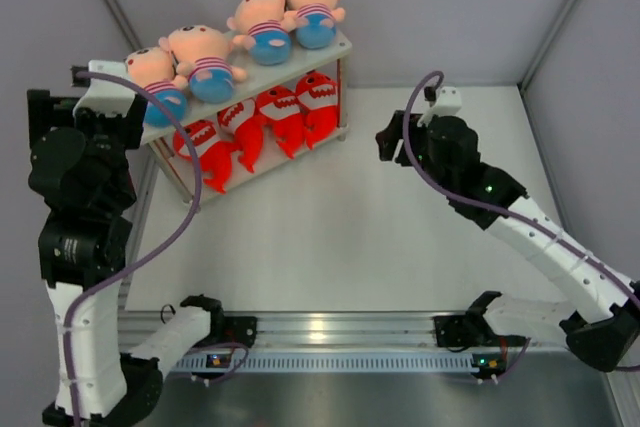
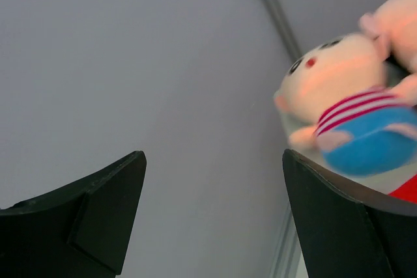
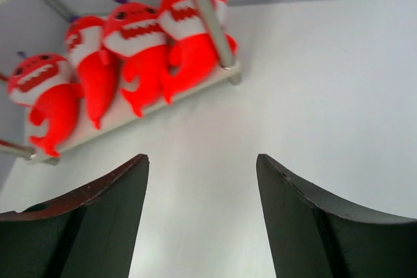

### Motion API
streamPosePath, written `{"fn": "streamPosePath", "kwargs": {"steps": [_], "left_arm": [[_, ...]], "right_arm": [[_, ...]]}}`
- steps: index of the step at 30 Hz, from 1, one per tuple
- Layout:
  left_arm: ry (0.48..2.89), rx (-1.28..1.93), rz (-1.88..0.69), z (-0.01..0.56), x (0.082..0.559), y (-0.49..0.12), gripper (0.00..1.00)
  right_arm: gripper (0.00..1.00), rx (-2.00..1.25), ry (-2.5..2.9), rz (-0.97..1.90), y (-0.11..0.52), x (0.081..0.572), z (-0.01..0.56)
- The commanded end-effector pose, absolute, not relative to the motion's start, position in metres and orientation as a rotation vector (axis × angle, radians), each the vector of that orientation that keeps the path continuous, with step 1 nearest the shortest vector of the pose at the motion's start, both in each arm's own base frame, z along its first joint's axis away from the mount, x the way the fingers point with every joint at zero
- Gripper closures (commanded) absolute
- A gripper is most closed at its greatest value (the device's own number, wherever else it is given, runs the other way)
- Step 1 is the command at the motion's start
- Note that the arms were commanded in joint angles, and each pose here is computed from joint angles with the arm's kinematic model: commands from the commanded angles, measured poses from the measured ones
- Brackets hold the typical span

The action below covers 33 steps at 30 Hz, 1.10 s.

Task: Place and organize the stuffed toys onto the shelf

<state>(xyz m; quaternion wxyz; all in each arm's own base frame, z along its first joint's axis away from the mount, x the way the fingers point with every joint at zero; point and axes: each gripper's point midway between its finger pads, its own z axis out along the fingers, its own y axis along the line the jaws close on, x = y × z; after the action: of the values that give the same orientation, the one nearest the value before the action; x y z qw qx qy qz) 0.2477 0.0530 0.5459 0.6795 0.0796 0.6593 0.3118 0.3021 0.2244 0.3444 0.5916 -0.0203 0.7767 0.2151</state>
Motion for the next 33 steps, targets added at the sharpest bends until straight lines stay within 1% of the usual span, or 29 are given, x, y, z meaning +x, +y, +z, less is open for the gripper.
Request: {"fn": "streamPosePath", "kwargs": {"steps": [1, 2, 4, 6, 7, 8, 10, 11, 13, 14, 15, 16, 19, 21, 24, 26, 33], "left_arm": [[1.6, -0.061, 0.881, 0.499, 0.219, 0.109, 0.09], [1.577, -0.121, 0.848, 0.496, 0.204, 0.113, 0.09], [1.621, -0.204, 0.877, 0.477, 0.189, 0.128, 0.08], [1.655, -0.255, 0.823, 0.453, 0.179, 0.128, 0.08], [1.694, -0.304, 0.845, 0.438, 0.169, 0.136, 0.08], [1.735, -0.333, 0.838, 0.413, 0.165, 0.138, 0.08], [1.777, -0.419, 0.872, 0.384, 0.155, 0.148, 0.08], [1.861, -0.426, 0.889, 0.346, 0.156, 0.152, 0.08], [1.932, -0.469, 0.931, 0.313, 0.15, 0.161, 0.06], [1.945, -0.484, 0.956, 0.302, 0.147, 0.164, 0.05], [1.997, -0.501, 0.989, 0.278, 0.144, 0.169, 0.04], [2.008, -0.515, 0.992, 0.27, 0.142, 0.17, 0.04], [2.05, -0.523, 0.964, 0.245, 0.139, 0.167, 0.04], [2.095, -0.512, 0.956, 0.226, 0.138, 0.167, 0.02], [2.222, -0.47, 0.899, 0.175, 0.14, 0.159, 0.02], [2.257, -0.43, 0.852, 0.16, 0.144, 0.154, 0.02], [2.299, -0.379, 0.838, 0.148, 0.146, 0.152, 0.02]], "right_arm": [[0.32, 0.054, 1.948, 0.478, 0.184, 0.304, 0.308], [0.32, 0.078, 1.975, 0.472, 0.176, 0.304, 0.294], [0.31, 0.161, 1.993, 0.472, 0.154, 0.314, 0.283], [0.3, 0.215, 2.017, 0.448, 0.137, 0.317, 0.267], [0.28, 0.272, 2.023, 0.407, 0.119, 0.322, 0.259], [0.28, 0.298, 2.023, 0.385, 0.11, 0.323, 0.256], [0.23, 0.372, 2.034, 0.303, 0.085, 0.327, 0.241], [0.23, 0.393, 2.036, 0.274, 0.077, 0.328, 0.237], [0.19, 0.416, 2.045, 0.198, 0.06, 0.329, 0.226], [0.19, 0.41, 2.055, 0.181, 0.057, 0.329, 0.222], [0.19, 0.39, 2.064, 0.158, 0.053, 0.33, 0.219], [0.18, 0.383, 2.068, 0.142, 0.051, 0.329, 0.217], [0.18, 0.365, 2.071, 0.101, 0.045, 0.328, 0.212], [0.16, 0.336, 2.063, 0.087, 0.044, 0.327, 0.213], [0.16, 0.318, 2.064, 0.066, 0.041, 0.324, 0.206], [0.16, 0.309, 2.061, 0.065, 0.041, 0.323, 0.203], [0.16, 0.312, 2.075, 0.066, 0.041, 0.324, 0.191]]}}
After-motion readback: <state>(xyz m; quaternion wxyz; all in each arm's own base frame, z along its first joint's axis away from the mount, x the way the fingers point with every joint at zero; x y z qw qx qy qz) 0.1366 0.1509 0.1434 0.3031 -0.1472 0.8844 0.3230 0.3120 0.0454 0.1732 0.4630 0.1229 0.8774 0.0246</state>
